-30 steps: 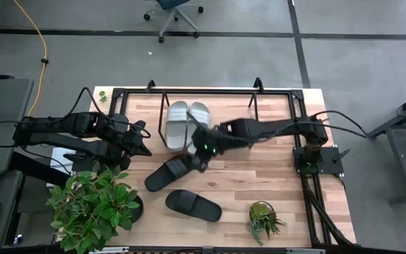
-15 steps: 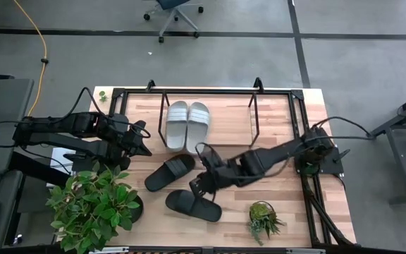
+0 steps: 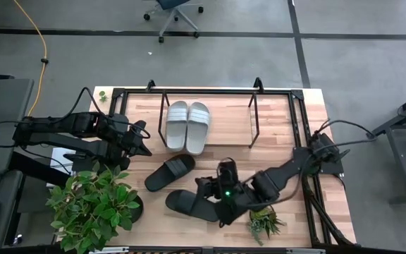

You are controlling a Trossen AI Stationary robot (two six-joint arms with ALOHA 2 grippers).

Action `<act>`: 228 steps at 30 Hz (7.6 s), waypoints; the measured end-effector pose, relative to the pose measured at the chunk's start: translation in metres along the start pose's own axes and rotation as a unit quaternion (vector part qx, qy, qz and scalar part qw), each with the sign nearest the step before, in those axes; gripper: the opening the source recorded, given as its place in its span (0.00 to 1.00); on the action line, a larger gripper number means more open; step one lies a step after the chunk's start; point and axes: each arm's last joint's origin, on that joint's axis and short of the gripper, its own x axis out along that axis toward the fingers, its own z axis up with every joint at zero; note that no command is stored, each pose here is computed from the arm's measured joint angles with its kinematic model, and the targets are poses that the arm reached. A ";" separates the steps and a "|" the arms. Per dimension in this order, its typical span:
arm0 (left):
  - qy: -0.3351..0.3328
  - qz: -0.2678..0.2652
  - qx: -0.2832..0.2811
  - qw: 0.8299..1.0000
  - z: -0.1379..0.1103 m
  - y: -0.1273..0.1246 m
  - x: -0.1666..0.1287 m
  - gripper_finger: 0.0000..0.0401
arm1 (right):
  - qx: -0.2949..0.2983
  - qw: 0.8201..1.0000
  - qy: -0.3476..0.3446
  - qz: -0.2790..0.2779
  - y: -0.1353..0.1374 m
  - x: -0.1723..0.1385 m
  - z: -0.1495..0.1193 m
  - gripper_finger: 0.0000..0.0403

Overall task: Pick and place slides into the shelf
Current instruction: Put the bottom black slide on the shelf

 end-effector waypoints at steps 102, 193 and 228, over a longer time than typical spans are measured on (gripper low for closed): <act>0.001 -0.029 0.059 0.998 -0.001 -0.002 0.000 0.00 | 0.167 0.972 0.065 -0.153 -0.093 0.151 -0.110 0.22; 0.000 -0.053 0.162 0.985 -0.002 -0.003 0.000 0.00 | -0.029 0.953 -0.299 -0.023 0.022 -0.072 0.138 0.00; 0.008 -0.033 0.149 0.988 -0.003 -0.002 0.000 0.00 | 0.054 0.927 -0.363 -0.077 -0.075 -0.035 0.172 0.00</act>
